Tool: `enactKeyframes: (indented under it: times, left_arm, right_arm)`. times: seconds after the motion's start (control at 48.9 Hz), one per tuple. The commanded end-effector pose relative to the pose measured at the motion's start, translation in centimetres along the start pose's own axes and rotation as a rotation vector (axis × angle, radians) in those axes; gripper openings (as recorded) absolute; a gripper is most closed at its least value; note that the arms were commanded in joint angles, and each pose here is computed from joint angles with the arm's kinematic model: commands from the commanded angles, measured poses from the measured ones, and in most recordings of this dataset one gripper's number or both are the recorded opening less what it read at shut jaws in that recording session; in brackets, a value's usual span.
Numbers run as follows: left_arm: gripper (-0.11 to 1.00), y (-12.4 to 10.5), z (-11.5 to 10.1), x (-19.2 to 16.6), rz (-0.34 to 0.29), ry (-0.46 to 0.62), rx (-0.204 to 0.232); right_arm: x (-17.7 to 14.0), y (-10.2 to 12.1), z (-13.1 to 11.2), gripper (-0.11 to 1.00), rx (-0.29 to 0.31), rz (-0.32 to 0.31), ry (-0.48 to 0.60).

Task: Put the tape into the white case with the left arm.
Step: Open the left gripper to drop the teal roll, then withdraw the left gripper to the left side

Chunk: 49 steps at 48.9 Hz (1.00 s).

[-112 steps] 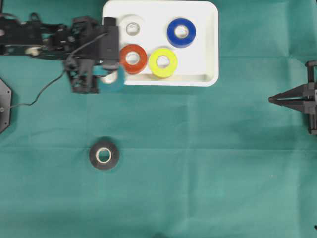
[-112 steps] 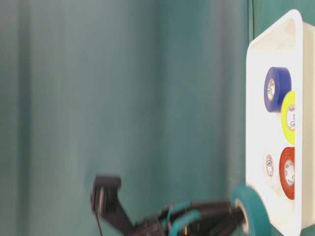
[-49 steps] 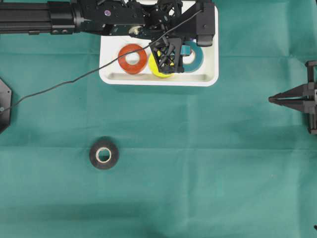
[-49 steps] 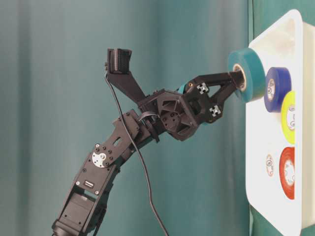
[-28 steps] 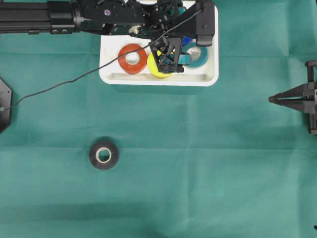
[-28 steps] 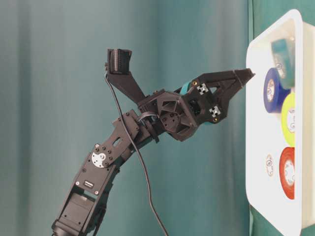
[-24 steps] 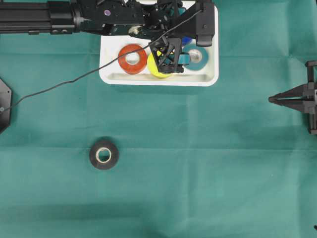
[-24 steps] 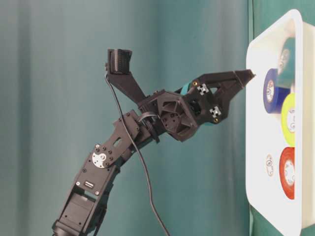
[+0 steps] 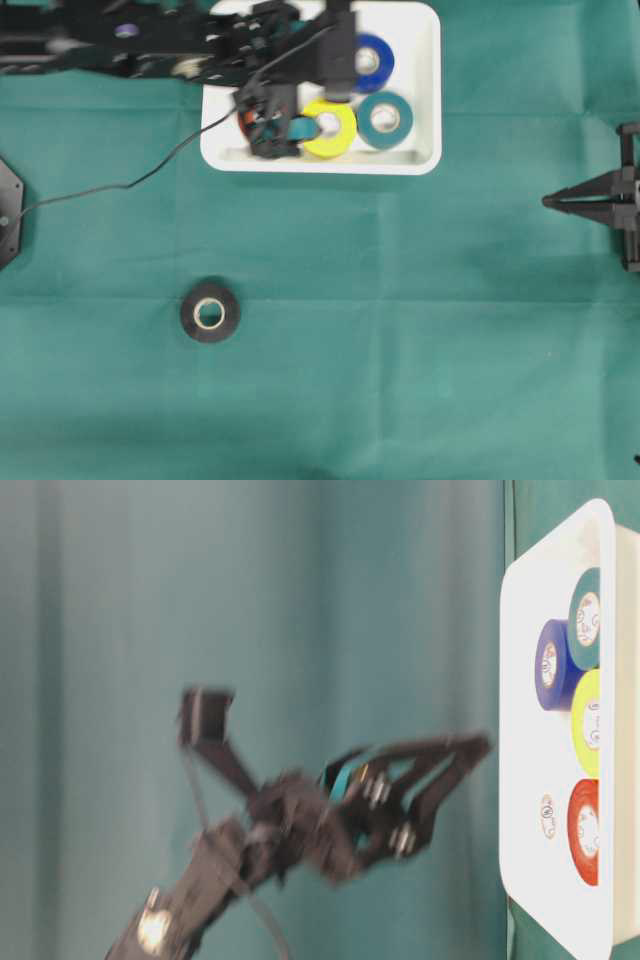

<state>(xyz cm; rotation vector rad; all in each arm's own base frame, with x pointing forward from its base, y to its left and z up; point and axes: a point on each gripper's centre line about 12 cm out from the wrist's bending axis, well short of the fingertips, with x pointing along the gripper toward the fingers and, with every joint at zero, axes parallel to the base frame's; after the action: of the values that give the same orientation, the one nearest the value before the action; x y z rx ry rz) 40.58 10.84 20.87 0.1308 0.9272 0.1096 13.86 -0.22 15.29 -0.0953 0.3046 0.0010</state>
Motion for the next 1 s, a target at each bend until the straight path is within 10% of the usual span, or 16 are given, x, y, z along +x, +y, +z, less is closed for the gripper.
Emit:
enactKeyframes:
  times: [0.0, 0.696, 0.982]
  left_arm:
    - [0.78, -0.2, -0.3, -2.9, 0.013, -0.054, 0.003]
    - [0.76, -5.0, -10.2, -9.7, -0.02, -0.099, 0.042]
    - [0.76, -5.7, -14.0, -12.4, -0.01, -0.155, -0.01]
  right_arm:
    - [0.1, -0.1, 0.6, -0.1, -0.001, -0.002, -0.017]
    - [0.1, -0.1, 0.6, -0.1, -0.001, -0.002, -0.017]
    - [0.1, -0.1, 0.5, -0.1, -0.001, -0.003, -0.015]
